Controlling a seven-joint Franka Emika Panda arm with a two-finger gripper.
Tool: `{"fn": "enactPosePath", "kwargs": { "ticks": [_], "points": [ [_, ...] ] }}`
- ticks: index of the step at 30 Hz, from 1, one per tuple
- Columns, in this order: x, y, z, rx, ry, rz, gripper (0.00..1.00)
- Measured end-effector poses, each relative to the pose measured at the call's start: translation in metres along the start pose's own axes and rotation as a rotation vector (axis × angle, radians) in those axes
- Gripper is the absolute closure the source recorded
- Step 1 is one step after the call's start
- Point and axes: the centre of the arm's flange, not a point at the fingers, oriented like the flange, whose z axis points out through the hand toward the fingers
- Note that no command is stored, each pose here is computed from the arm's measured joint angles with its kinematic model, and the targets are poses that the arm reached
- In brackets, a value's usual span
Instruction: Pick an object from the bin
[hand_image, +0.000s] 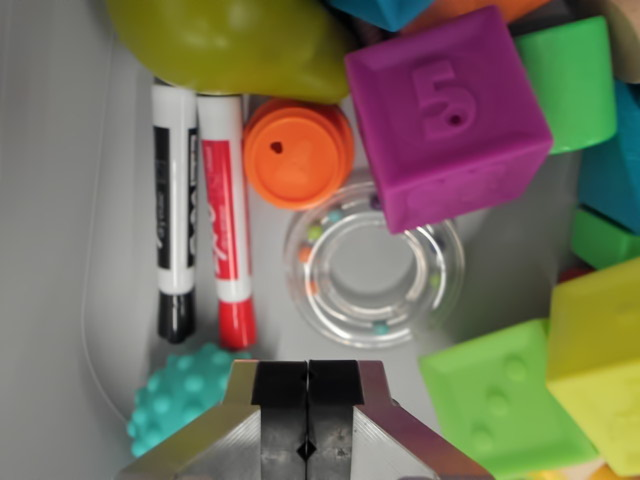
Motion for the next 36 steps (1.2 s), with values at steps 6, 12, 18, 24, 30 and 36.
{"fn": "enactPosePath", "kwargs": {
  "ticks": [6,12,18,24,30,36],
  "points": [
    [0.001,0.001,-0.025,-0.0029,0.0026,0.000,1.00],
    [0.001,0.001,-0.051,-0.0059,0.0060,0.001,1.00],
    [0.001,0.001,-0.074,-0.0077,0.0070,0.001,1.00],
    [0.002,0.001,-0.094,-0.0104,0.0106,0.001,1.00],
    [0.002,0.001,-0.111,-0.0118,0.0118,0.002,1.00],
    [0.002,0.001,-0.122,-0.0132,0.0135,0.002,1.00]
  ]
}}
